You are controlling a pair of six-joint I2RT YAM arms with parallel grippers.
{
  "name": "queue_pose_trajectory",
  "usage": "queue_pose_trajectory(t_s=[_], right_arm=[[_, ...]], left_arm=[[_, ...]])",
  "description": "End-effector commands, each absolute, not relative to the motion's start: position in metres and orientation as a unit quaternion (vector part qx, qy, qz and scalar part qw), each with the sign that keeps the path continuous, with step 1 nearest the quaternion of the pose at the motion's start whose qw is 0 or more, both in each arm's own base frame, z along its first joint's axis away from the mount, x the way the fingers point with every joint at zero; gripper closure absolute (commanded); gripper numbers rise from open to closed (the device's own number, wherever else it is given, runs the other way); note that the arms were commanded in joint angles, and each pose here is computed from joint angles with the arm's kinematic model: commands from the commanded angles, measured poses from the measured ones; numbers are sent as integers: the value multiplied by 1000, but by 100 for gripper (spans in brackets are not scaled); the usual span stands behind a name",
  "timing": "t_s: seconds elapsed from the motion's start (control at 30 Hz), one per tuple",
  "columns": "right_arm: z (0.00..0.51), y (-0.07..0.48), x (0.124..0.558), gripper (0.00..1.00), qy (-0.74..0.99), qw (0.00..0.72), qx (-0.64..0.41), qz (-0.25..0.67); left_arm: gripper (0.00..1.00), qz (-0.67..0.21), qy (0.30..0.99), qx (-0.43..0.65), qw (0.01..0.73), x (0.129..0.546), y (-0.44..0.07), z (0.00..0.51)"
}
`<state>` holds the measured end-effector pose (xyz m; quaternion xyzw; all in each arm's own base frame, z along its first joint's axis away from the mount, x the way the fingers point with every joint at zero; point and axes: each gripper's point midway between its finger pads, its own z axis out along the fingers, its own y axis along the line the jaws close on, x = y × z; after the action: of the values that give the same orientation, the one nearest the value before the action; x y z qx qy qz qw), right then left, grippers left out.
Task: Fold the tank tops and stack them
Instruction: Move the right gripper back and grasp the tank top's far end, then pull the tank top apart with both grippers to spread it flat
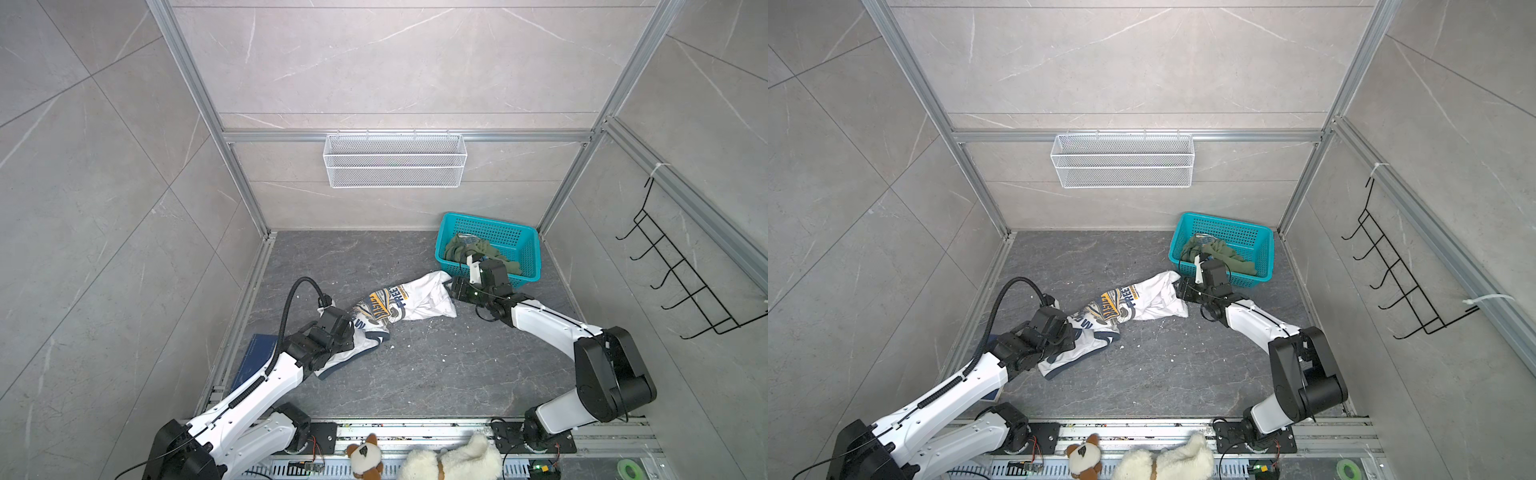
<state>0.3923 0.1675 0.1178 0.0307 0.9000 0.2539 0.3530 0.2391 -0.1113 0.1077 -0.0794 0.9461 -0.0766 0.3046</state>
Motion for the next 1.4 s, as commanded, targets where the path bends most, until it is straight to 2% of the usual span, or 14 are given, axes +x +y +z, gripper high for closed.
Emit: queue_pose_trajectory(t_s=[0.0,0.3,0.6,0.73,1.0,1.13,1.2,1.27,1.37], right_arm=[[123,173,379,34,899,347,25,266],[123,202,355,41,898,337,-8,282],[120,214,348,32,901,335,-13,274],[106,214,351,33,913,324,-5,248],[105,209,368,59,919,336,-7,204],[117,201,369,86,920,346,-12,181],[130,195,364,95,920,353,-17,172],[149,186,356,100,916,365,-15,163],[191,158,337,100,909,395,1,134]], left_arm=[[100,-74,943,-77,315,246,-113,114],[100,-79,942,-81,315,248,-115,110],[100,-80,941,-80,318,246,-113,113],[100,-81,941,-78,318,246,-114,114],[100,-85,940,-78,320,245,-114,119],[100,-81,938,-78,329,244,-110,129],[100,-76,936,-77,335,243,-107,137],[100,-71,933,-76,344,241,-102,149],[100,-66,926,-80,364,238,-93,174]])
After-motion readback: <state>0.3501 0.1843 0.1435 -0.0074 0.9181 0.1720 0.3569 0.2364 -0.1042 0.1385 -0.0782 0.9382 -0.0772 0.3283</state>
